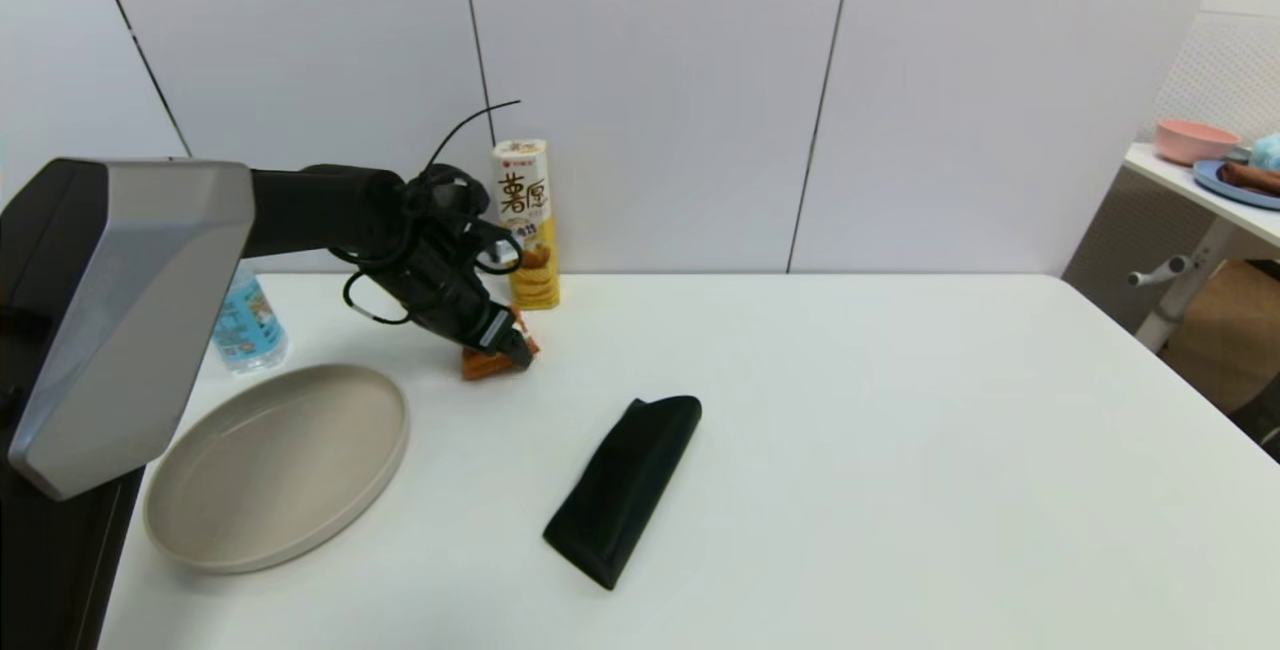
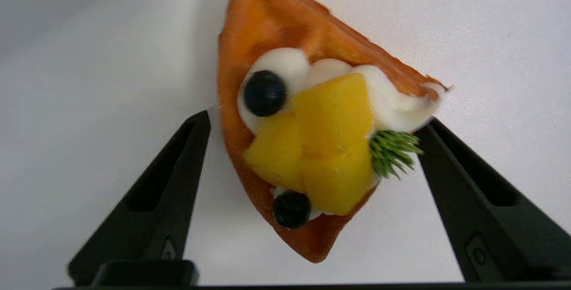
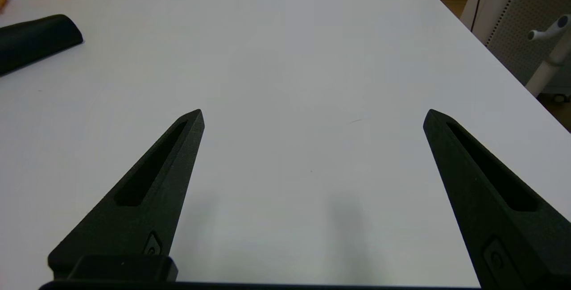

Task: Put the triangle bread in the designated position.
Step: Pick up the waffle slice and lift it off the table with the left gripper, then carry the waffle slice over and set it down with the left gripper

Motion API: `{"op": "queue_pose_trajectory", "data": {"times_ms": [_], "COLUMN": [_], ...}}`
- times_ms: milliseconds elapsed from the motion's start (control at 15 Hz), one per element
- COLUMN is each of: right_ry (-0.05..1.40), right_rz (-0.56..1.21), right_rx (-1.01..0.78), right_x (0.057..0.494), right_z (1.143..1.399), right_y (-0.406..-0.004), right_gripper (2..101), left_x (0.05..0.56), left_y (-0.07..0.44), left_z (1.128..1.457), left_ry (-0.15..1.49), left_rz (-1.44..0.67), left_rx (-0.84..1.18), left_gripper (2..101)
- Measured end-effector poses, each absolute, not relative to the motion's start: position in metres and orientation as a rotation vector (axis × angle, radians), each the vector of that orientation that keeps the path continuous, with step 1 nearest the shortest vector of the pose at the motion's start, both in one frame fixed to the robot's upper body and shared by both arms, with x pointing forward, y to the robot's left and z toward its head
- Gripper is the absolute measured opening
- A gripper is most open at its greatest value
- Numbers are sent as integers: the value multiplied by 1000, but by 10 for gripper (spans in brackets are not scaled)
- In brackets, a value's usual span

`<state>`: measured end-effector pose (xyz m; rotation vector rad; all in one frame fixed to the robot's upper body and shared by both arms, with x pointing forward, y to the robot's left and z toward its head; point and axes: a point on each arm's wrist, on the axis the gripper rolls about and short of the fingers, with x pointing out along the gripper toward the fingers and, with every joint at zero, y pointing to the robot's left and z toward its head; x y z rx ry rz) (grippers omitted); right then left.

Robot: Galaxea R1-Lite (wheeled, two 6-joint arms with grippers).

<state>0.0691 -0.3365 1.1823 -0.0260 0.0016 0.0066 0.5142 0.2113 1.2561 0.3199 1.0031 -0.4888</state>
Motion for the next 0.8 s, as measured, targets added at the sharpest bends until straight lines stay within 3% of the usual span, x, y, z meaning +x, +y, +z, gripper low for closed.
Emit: {"op": "queue_pose_trajectory", "data": {"times_ms": [200, 333, 600, 800], "right_ry": [2, 1, 2, 2], "right_rz": [7, 7, 7, 7], "right_rx": [-26, -26, -25, -25], "right_x": [69, 69, 69, 69], "right_z": [1182, 1182, 1182, 1182], "right_y": [-336, -336, -336, -336], "right_gripper": [973, 973, 973, 973], "left_x": [515, 515, 510, 489], "left_y": [214, 215, 216, 216], "left_z": [1257, 1257, 1269, 1306], "left_ry": [1000, 999, 976, 927], "left_rz": [-489, -486, -490, -484], "left_rx": [322, 321, 321, 332], "left_gripper": [611, 544, 490, 489]}}
